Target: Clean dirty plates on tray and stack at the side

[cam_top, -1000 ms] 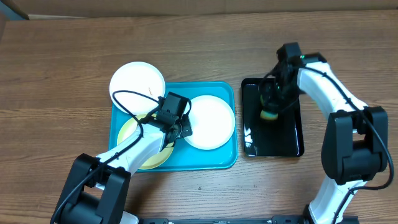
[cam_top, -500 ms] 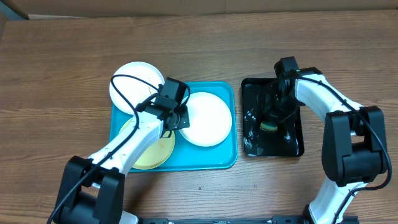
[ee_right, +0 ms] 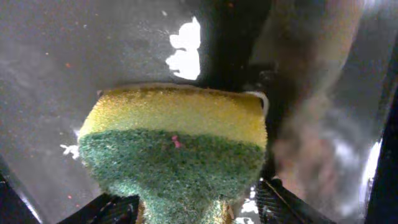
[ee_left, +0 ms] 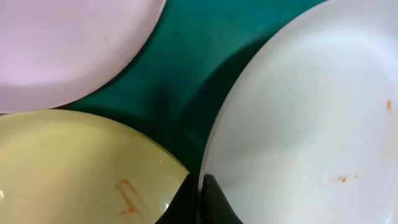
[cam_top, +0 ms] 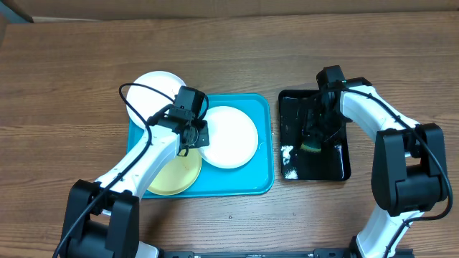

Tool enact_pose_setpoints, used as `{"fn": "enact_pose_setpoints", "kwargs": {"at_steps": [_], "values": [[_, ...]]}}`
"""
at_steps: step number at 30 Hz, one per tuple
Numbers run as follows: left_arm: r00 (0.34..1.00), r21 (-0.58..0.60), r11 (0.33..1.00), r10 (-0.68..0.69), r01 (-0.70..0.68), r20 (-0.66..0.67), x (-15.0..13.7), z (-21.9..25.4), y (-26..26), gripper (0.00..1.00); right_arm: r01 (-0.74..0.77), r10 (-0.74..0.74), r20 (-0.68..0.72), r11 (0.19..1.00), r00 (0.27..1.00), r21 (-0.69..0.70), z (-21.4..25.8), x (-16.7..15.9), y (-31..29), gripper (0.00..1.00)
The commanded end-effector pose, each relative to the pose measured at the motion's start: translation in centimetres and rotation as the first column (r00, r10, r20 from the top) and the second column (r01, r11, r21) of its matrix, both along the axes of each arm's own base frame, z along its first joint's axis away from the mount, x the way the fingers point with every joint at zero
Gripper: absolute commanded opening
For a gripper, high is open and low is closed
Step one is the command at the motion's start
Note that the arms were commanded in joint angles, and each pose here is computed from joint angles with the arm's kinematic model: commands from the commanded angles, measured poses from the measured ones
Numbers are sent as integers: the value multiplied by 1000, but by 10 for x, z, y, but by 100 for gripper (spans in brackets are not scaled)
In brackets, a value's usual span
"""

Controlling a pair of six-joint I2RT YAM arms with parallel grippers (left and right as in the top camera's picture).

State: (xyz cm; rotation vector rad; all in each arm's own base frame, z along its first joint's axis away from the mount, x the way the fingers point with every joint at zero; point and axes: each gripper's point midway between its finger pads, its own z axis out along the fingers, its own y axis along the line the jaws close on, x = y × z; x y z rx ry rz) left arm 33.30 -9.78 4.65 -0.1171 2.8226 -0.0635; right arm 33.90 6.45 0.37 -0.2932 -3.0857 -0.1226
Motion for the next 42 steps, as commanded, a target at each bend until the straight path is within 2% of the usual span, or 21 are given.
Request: {"fn": "enact_pose_setpoints", "kwargs": {"at_steps": [1,8,14,22,29,31,32,37,42], "values": [[998,33,998,-59,58,34,14,12,-1,4,-1,1,2,1000,1000,-22,4,0,-4,63],[997,118,992,-59,52,56,25,37,10,4,-1,1,6,1000,1000,-20,40,11,-2,63],[993,173,982,-90,77,71,31,58,11,4,0,1,26,1000,1000,-16,53,12,-2,63],[982,341,935,-145,96,121,34,94,3,4,-4,2,68,1000,998,20,76,9,2,66],[946,582,811,-231,56,229,28,138,-17,4,4,-4,23,1000,1000,13,78,-3,-1,71],[933,635,772,-255,38,254,24,148,-22,4,8,-8,22,1000,1000,14,78,-3,-2,75],[925,660,751,-269,27,269,22,153,-25,4,12,-12,18,1000,1000,13,78,-4,-3,97],[868,774,633,-370,-24,331,10,182,-45,4,42,-43,13,999,999,20,78,-3,-12,99],[801,833,541,-446,-115,400,-1,211,-63,4,67,-67,12,997,998,24,75,-2,-20,100]]}}
